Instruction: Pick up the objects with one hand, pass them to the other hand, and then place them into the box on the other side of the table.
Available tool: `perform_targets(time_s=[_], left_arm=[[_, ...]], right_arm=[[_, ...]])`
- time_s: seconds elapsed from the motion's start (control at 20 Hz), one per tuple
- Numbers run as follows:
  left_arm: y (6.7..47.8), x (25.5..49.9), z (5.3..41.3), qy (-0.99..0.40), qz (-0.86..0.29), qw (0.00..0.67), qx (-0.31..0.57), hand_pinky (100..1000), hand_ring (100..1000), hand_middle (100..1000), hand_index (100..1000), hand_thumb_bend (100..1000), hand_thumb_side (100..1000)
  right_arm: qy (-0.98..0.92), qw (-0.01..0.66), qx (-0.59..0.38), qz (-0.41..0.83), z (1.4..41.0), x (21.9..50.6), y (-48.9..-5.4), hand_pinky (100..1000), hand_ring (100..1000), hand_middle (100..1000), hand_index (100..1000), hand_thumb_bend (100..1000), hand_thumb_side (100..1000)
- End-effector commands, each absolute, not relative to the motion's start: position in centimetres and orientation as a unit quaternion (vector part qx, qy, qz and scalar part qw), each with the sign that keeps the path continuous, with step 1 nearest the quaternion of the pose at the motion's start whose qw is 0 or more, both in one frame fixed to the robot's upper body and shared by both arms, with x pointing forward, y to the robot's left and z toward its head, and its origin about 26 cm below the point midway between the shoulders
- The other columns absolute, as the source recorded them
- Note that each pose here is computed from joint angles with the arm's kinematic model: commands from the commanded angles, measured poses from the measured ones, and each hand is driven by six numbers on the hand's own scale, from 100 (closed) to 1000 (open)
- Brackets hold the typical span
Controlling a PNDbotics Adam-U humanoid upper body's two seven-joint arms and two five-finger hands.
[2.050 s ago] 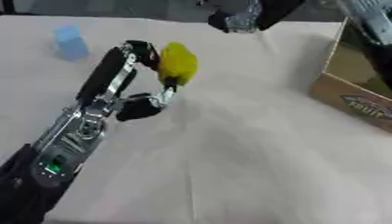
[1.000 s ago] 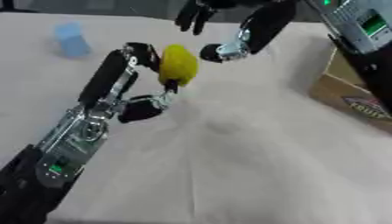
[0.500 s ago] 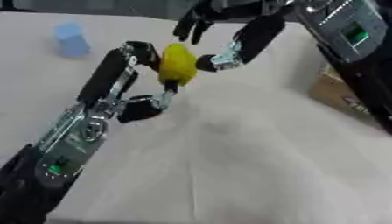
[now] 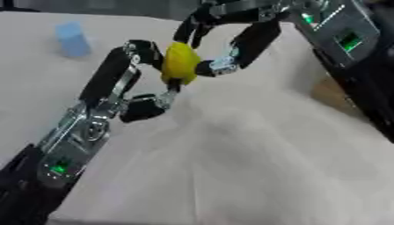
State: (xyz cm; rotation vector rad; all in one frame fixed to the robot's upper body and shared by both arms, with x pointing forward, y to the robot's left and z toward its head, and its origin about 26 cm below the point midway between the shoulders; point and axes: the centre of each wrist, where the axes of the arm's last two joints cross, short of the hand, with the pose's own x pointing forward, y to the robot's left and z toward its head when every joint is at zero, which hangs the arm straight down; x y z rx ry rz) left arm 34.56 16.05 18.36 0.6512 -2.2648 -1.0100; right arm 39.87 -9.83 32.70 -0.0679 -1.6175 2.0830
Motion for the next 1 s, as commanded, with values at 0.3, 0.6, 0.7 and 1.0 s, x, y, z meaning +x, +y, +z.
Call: perform_targets(time_s=[0.3, 0.6, 0.7, 1.0], left_arm=[[15.5, 34.4, 19.6, -0.856, -0.371, 0.267, 0.242, 616, 532, 442, 491, 100, 212], [15.1, 34.4, 19.6, -0.857, -0.371, 0.266, 0.237, 619, 531, 441, 490, 100, 212], [15.1, 34.4, 19.6, -0.858, -0.371, 0.266, 0.236, 620, 531, 441, 490, 100, 215], [14.8, 34.4, 19.6, -0.859, -0.370, 0.267, 0.231, 620, 532, 441, 492, 100, 216]], right_arm=[[-0.598, 0.243, -0.036, 0.763, 33.3, 39.8, -10.3, 942, 833, 841, 914, 280, 491], [-0.596, 0.246, -0.035, 0.764, 33.0, 39.9, -10.8, 936, 826, 825, 899, 272, 495], [-0.597, 0.249, -0.033, 0.762, 33.0, 39.9, -10.9, 932, 820, 806, 877, 258, 489], [-0.601, 0.262, -0.033, 0.754, 33.0, 40.1, -11.2, 923, 802, 766, 820, 238, 478]])
